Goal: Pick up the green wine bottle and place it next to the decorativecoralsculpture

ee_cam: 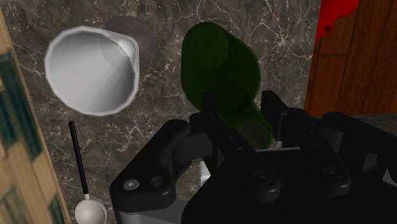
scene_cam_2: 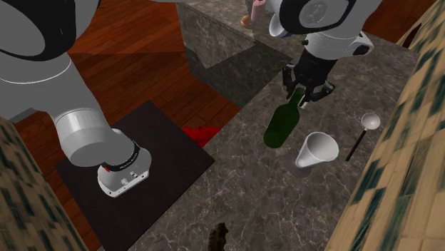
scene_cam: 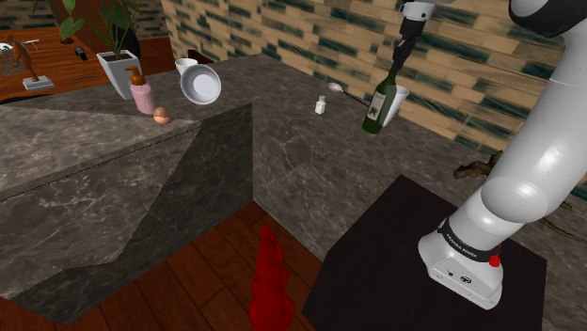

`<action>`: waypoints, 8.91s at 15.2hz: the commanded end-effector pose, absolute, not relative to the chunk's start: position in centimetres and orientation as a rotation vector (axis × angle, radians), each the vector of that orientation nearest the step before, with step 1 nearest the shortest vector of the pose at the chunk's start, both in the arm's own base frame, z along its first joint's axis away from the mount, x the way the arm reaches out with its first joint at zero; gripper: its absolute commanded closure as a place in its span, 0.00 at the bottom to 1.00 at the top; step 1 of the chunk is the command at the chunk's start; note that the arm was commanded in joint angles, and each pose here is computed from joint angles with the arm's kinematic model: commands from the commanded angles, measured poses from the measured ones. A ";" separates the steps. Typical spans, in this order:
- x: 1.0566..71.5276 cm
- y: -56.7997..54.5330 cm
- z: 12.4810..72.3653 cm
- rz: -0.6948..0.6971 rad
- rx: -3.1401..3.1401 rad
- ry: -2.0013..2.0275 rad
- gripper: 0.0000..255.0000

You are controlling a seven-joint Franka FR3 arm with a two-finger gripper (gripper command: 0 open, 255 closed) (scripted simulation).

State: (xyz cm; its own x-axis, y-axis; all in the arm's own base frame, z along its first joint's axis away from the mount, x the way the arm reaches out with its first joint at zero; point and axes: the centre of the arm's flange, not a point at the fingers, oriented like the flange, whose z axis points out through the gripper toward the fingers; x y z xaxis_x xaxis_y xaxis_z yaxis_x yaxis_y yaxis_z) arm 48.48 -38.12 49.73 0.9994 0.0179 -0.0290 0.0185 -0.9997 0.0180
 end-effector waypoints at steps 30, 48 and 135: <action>48.5 -38.0 66.0 -0.045 3.123 0.028 1.00; 29.9 -33.8 76.0 -0.045 3.123 0.028 1.00; 13.4 -30.1 45.6 -0.045 3.123 0.028 1.00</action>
State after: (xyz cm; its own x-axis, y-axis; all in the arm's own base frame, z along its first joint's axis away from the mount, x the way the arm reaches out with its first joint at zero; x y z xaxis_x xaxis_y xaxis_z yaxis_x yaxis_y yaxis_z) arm 13.42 -30.22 46.15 0.9994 0.0179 -0.0295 0.0184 -0.9997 0.0176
